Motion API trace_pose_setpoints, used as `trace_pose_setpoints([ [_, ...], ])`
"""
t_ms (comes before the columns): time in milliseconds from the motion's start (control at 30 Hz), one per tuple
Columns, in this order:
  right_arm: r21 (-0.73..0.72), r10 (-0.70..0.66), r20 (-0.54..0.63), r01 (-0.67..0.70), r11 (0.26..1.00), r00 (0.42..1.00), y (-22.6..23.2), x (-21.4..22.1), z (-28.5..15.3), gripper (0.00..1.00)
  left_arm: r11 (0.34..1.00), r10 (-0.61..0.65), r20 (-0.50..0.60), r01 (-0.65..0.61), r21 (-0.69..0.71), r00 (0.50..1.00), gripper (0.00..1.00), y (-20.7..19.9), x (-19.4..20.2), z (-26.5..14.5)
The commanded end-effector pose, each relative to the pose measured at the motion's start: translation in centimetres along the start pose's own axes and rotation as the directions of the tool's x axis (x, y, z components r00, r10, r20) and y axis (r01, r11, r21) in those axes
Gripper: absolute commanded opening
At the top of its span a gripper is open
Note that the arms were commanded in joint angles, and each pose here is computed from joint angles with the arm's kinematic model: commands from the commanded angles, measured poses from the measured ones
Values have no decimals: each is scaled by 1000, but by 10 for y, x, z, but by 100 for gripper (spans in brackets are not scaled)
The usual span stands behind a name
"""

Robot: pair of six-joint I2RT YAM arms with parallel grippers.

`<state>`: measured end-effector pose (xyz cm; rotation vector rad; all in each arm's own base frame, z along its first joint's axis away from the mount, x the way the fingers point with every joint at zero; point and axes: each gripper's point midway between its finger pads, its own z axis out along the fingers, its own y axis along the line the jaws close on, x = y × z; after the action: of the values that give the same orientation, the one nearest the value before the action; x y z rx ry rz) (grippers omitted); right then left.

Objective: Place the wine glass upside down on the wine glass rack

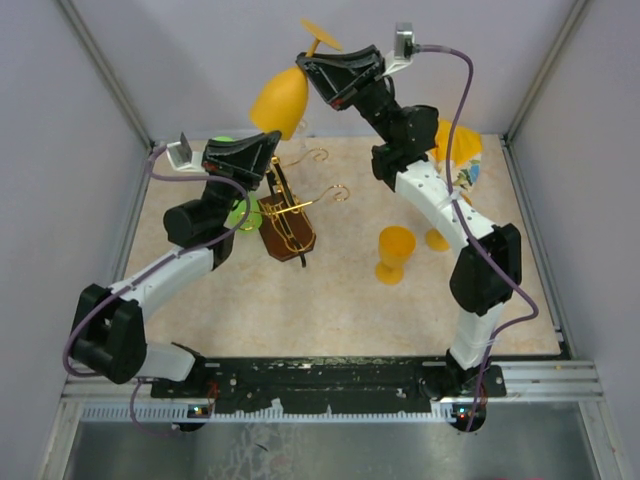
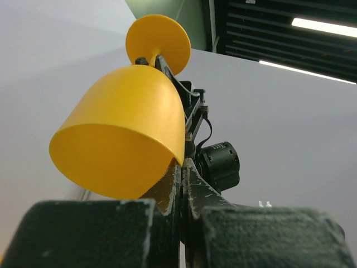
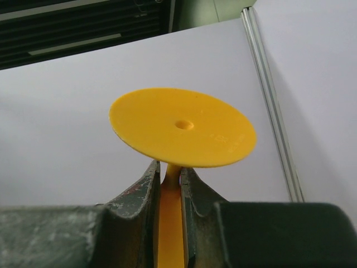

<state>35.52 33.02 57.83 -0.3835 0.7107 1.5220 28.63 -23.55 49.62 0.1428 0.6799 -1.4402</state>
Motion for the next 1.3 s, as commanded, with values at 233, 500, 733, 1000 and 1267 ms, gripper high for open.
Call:
trace_pose_setpoints([
  [233,0,-60,-39,60,998,997,6,5,15,1,988,-58,-6,58,143,998,0,-29,12,12],
  [500,40,-96,-75,99,994,993,1,8,10,0,989,-31,1,31,141,1000,2,-31,9,11],
  [733,222,-188,-116,210,952,975,-27,-6,-4,0,996,37,-59,-32,80,998,34,-28,15,1],
  [1000,365,-273,-222,339,867,936,-73,-37,-36,0,991,106,-225,-122,-57,968,43,1,41,-17],
  [1267,417,-311,-264,399,817,913,-96,-58,-64,0,989,61,-343,-103,-107,937,47,21,72,-33],
])
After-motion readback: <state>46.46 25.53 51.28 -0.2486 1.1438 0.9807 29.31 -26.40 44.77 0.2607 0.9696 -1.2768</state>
